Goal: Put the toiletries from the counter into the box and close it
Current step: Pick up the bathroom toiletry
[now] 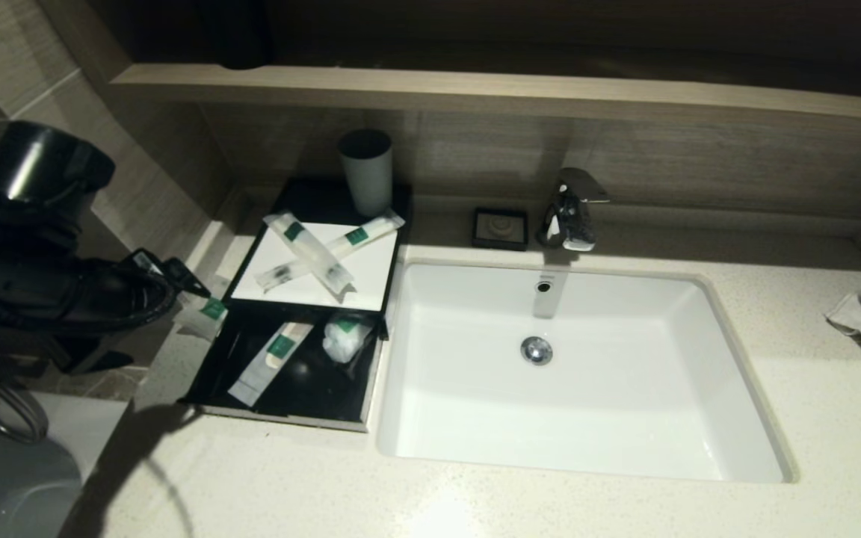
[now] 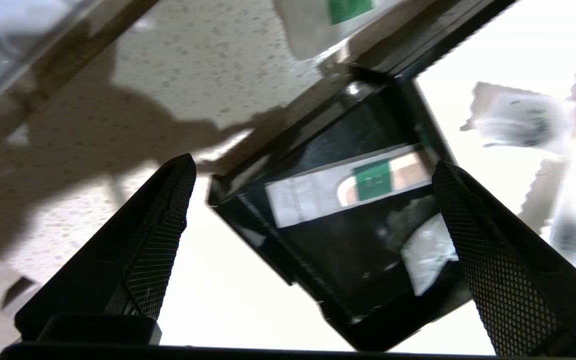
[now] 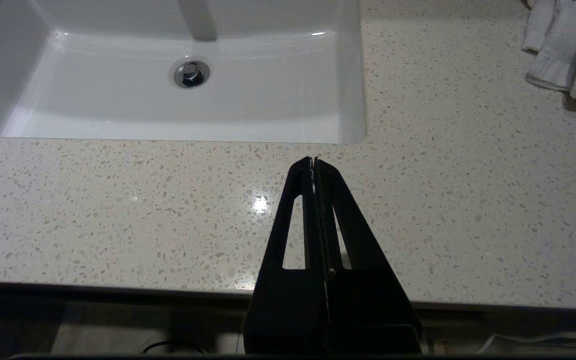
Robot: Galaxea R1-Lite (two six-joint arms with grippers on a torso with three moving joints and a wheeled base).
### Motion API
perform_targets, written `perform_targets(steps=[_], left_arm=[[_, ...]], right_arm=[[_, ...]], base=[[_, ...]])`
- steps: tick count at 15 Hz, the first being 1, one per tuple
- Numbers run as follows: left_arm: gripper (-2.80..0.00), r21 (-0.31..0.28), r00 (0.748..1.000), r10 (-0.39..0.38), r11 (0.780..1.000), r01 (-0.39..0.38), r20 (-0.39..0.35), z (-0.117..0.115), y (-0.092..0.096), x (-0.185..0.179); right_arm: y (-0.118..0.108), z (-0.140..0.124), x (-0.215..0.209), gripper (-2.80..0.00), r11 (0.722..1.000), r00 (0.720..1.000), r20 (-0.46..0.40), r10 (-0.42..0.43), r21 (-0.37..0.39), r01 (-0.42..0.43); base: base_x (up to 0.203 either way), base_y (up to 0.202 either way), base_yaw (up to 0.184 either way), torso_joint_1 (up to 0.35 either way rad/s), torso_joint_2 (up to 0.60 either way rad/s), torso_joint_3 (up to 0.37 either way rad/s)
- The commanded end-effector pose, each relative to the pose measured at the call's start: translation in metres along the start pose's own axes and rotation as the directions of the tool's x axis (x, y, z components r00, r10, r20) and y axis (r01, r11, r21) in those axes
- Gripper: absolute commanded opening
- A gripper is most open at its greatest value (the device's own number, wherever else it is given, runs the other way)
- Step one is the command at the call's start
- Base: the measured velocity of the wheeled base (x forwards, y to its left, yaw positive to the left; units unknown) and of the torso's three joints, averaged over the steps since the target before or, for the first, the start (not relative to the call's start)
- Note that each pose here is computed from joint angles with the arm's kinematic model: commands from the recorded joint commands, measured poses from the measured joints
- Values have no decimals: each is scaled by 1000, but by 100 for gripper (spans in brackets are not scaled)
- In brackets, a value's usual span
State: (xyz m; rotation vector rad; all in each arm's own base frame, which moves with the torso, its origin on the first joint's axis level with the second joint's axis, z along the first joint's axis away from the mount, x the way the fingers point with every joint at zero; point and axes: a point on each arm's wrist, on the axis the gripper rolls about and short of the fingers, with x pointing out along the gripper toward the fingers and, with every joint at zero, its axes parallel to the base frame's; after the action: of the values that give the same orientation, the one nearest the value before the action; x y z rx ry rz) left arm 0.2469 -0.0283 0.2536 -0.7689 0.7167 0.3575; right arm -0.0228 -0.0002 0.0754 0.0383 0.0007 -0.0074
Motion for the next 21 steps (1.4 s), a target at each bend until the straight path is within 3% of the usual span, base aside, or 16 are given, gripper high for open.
perform_targets(steps=[1, 10, 21], left_arm=[[0, -28, 1000, -8, 1000, 9, 4, 4, -7, 3], [0, -9, 1000, -25, 1000, 25, 1, -2, -7, -1], [0, 195, 996, -48, 979, 62, -78, -28, -11, -3]], right_arm=[[0, 0, 0, -280, 1000, 1000, 1, 0, 0, 0], [0, 0, 0, -280, 1000, 1000, -1, 0, 0, 0], [0, 0, 0, -280, 1000, 1000, -2, 0, 0, 0]], base=[[0, 0, 0, 0, 0, 0], [0, 0, 0, 0, 0, 0], [0, 0, 0, 0, 0, 0]])
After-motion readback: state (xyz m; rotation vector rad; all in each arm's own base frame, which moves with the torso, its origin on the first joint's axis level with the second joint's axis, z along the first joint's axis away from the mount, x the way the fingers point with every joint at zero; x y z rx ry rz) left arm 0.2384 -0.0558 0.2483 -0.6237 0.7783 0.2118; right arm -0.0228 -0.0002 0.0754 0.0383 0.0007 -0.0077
